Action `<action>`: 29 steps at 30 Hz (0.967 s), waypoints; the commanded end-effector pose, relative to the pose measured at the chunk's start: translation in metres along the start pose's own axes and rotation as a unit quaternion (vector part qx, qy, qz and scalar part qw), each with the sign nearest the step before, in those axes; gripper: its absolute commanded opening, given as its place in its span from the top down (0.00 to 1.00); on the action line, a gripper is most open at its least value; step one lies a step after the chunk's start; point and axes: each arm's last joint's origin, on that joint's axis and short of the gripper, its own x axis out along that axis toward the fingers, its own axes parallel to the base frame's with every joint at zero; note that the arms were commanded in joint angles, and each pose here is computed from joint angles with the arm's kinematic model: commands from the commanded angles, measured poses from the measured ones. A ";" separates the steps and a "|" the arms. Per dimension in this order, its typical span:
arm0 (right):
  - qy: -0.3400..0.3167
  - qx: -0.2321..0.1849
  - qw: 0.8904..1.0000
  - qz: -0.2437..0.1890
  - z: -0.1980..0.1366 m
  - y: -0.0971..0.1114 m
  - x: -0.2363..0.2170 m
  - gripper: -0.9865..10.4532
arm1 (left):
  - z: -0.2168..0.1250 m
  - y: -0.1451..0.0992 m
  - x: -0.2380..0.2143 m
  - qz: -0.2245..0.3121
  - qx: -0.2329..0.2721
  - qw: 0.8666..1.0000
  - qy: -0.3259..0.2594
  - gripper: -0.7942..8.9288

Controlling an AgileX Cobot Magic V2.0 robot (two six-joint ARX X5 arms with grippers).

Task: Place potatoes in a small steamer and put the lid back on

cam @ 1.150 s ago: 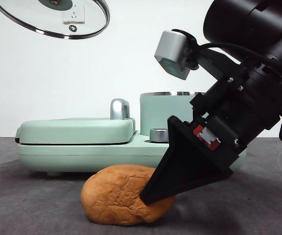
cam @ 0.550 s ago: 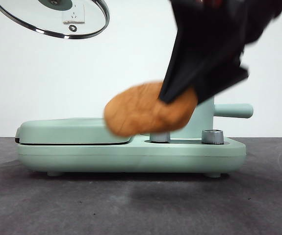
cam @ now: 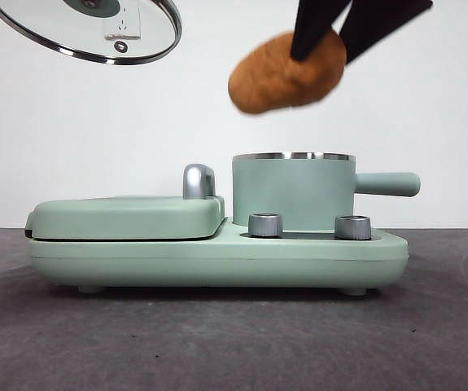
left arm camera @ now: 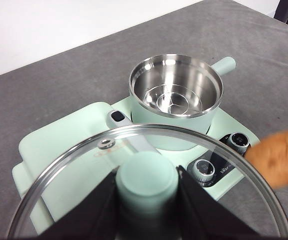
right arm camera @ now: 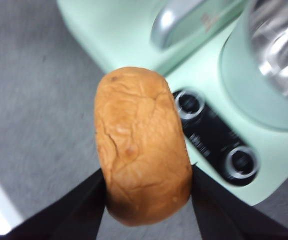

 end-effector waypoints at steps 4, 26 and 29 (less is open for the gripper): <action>-0.033 0.029 0.998 -0.036 0.025 -0.025 0.004 0.73 | 0.007 -0.001 -0.004 0.000 0.009 1.000 -0.023 0.90; -0.025 0.081 0.995 -0.054 0.074 -0.134 0.086 0.73 | 0.007 -0.001 -0.004 0.000 0.009 1.000 -0.023 0.90; -0.020 0.081 0.995 -0.054 0.073 -0.138 0.100 0.73 | 0.007 -0.001 -0.003 0.000 0.009 1.000 -0.022 0.90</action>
